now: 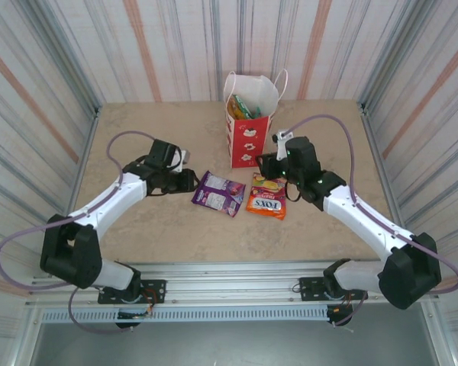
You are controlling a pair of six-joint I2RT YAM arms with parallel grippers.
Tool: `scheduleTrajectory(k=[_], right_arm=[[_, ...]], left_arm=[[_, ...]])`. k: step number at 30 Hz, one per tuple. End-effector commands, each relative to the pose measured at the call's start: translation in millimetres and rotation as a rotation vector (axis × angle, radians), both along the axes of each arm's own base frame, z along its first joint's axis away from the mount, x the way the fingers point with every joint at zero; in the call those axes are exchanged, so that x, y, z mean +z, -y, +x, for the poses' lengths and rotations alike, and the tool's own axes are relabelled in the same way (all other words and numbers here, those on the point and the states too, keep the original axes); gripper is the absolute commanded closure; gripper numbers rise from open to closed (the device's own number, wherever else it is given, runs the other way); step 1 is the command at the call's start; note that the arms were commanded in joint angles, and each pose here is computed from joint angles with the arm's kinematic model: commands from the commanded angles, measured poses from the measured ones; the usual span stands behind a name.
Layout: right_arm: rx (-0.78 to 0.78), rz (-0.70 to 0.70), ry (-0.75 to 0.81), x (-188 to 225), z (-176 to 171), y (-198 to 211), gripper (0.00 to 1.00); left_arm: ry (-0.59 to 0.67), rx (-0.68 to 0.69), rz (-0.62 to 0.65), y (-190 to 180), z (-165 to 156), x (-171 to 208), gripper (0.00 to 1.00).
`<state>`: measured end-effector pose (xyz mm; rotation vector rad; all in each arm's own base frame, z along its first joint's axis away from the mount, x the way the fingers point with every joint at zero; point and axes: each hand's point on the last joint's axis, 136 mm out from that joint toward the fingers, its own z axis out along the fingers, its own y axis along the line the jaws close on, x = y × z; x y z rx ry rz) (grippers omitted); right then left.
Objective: Place the snacks into the paper bag
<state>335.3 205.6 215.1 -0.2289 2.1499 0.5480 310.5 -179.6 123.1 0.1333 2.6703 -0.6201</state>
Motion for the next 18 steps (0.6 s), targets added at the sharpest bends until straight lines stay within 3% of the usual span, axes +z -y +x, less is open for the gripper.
scheduleTrajectory(k=[1, 15, 18], right_arm=[[-0.011, 0.087, -0.083, -9.0, -16.4, -3.0, 0.44], [0.094, 0.119, -0.131, -29.3, -30.1, -21.5, 0.42], [0.107, 0.119, -0.137, -30.7, -28.7, -22.5, 0.41]], left_arm=[[-0.022, -0.007, 0.076, -11.3, 1.2, -14.1, 0.49], [-0.134, -0.134, 0.126, 6.7, 26.2, -58.0, 0.61], [-0.147, -0.139, 0.136, 8.7, 33.2, -64.1, 0.67]])
